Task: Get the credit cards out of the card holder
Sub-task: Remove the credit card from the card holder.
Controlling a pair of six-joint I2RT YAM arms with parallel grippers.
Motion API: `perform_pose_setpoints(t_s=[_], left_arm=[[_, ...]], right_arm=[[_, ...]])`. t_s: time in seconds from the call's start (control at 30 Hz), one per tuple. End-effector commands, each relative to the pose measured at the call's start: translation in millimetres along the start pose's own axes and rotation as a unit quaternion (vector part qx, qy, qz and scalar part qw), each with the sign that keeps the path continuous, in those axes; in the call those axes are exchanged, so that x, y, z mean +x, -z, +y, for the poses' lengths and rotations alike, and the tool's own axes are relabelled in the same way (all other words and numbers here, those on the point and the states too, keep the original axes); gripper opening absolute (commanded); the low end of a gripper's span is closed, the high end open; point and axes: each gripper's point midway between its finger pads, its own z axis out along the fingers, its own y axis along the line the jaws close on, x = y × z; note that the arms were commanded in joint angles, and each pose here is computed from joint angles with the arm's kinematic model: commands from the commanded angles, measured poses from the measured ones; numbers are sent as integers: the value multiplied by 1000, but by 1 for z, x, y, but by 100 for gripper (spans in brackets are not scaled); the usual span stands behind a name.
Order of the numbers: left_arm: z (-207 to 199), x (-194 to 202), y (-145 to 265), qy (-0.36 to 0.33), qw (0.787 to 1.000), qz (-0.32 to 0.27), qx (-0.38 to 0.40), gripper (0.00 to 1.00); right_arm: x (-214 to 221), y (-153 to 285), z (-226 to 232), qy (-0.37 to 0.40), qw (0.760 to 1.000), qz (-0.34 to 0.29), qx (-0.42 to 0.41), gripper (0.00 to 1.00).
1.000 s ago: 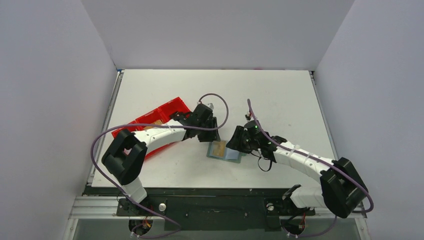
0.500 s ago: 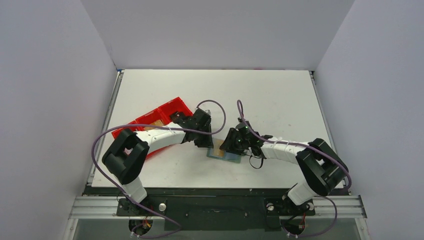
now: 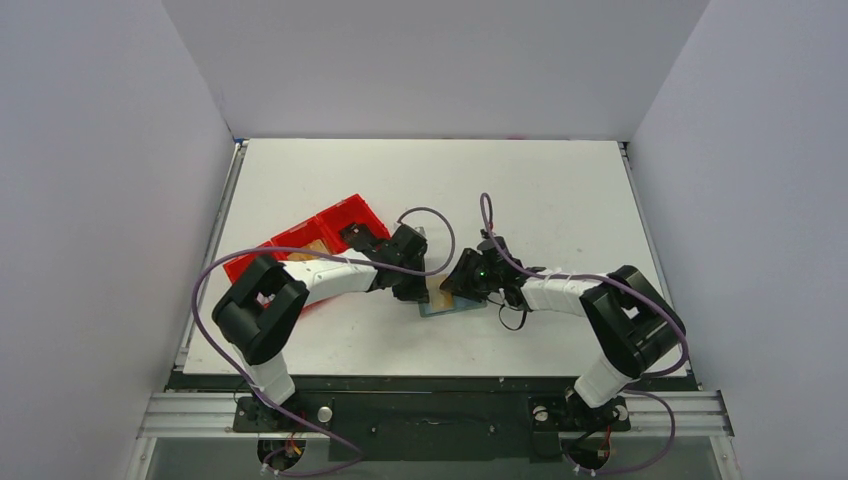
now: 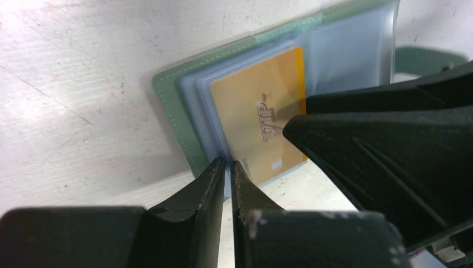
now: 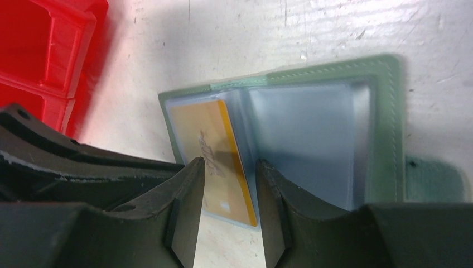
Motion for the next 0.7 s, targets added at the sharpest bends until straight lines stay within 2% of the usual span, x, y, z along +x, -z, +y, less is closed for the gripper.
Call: perform_pose_setpoints(t_s=[0.0,0.3,0.67], left_arm=[[-6,7,-9,9,1000,0,7,7],[13,0,-10,25,999,-5,-27,6],[13,-4,-10,23,999,-7,-30,6]], right_arm=[[-10,-4,11,7,1000,-11,-26,36],[-4,11,10,10,999,-11,-35,36],[-8,23,19,15,999,-21,-47,35]])
